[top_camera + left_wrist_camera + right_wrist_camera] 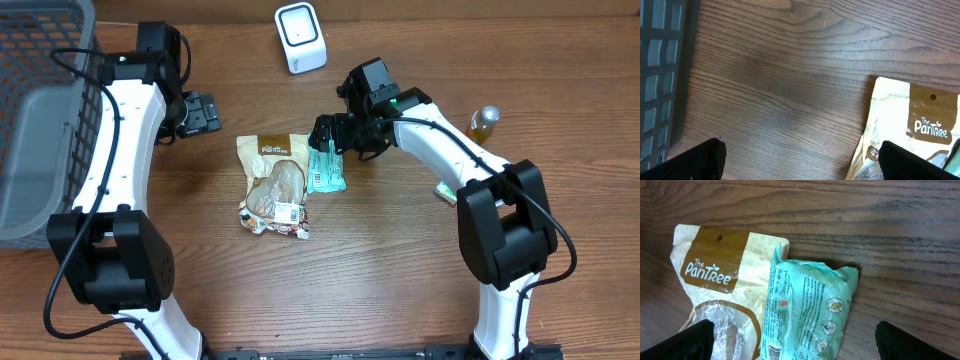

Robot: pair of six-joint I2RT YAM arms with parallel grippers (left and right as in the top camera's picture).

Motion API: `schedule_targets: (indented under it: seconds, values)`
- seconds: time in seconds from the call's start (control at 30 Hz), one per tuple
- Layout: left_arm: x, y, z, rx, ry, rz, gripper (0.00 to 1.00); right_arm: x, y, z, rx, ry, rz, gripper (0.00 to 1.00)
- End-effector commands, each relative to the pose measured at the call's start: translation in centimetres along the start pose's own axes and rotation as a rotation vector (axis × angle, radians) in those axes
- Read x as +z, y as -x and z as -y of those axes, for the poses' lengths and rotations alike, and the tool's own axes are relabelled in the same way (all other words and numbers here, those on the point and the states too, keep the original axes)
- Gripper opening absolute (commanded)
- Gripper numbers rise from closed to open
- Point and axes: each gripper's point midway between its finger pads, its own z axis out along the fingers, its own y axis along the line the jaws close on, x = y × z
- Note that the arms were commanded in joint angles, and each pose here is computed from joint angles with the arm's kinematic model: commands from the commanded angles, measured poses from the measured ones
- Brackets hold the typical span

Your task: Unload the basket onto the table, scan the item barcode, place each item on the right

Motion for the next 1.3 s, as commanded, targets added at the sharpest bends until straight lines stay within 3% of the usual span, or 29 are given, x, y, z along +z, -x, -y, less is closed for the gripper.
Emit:
schedule_targets:
  seconds: [0.0,1.27]
  values:
    - [-1.0,0.5,0.1,0.007,0.002,0.035,1.0,-1.2,0.9,-1.9,-0.099,0.057,0.03,1.0]
    - [-1.0,0.5,0.1,0.007,0.002,0.035,1.0,-0.3,-0.6,-1.7,-0.13,0.081,-0.015,0.99]
